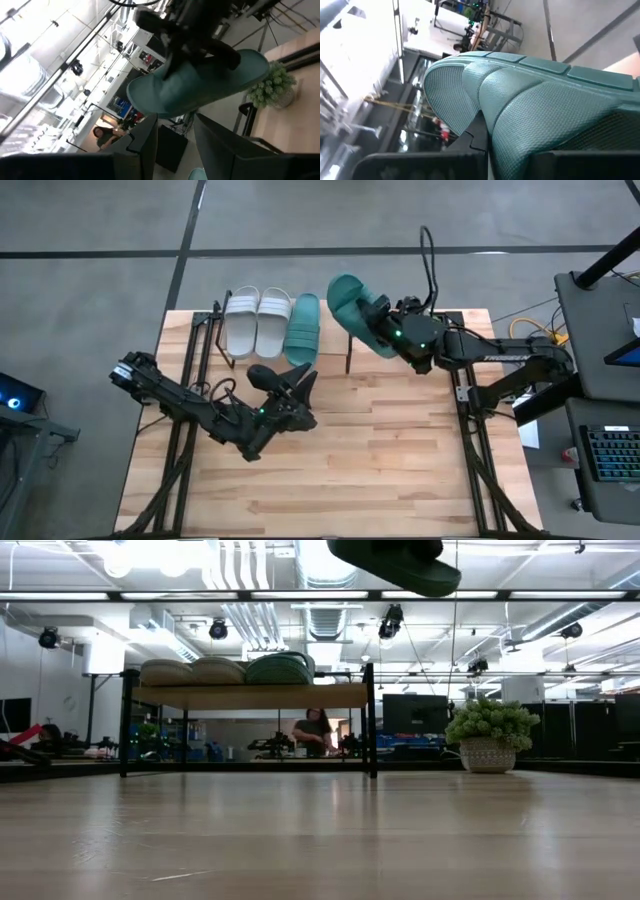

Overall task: Pick and place slides into the shelf
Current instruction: Put the green slipper on the shelf

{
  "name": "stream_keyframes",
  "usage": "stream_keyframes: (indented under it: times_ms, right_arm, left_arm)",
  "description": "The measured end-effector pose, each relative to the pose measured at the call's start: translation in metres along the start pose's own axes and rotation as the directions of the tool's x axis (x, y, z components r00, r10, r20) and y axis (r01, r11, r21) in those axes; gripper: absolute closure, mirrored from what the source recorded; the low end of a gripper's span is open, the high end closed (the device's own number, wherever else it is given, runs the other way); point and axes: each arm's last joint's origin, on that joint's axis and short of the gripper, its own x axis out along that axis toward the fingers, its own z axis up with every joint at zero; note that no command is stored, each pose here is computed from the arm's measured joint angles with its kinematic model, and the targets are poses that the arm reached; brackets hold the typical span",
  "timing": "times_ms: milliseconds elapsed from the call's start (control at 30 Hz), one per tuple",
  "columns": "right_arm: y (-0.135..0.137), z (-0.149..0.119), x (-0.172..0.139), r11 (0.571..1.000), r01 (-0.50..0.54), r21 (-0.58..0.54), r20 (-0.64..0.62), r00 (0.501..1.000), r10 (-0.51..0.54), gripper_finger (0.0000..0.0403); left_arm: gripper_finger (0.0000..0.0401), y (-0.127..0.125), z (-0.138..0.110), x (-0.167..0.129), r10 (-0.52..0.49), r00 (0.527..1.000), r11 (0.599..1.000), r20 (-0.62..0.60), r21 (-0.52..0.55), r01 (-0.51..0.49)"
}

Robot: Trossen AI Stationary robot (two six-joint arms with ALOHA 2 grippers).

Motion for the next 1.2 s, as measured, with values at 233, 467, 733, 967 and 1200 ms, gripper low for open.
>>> stream_keyframes:
  times_ms: [233, 467, 733, 967, 1200]
  right_arm:
    - [-0.008, -0.009, 0.010, 0.979, 0.030, 0.202, -0.008, 1.000, -0.029, 0.0392]
    - [-0.008, -0.020, 0.019, 0.906, 0.040, 0.421, -0.017, 0.999, -0.037, 0.0392]
    - [0.019, -0.013, 0.027, 0.856, -0.035, 0.516, -0.010, 0.999, 0.046, 0.0392]
    - [0.046, 0.000, 0.036, 0.877, -0.094, 0.472, -0.019, 0.993, 0.116, 0.0392]
    - [0.059, -0.003, 0.044, 0.871, -0.111, 0.478, -0.025, 0.990, 0.140, 0.0392]
  left_arm:
    - [0.0289, -0.025, -0.015, -0.002, -0.030, 0.999, 0.988, 0.014, 0.153, 0.027]
    - [0.0289, -0.040, -0.024, -0.003, -0.075, 0.995, 0.960, 0.072, 0.276, 0.053]
    - [0.0289, -0.049, -0.029, -0.003, -0.126, 0.982, 0.944, 0.140, 0.322, 0.075]
    - [0.0289, -0.049, -0.028, 0.004, -0.155, 0.967, 0.933, 0.203, 0.352, 0.076]
    - [0.0289, -0.043, -0.028, 0.017, -0.128, 0.969, 0.930, 0.213, 0.366, 0.042]
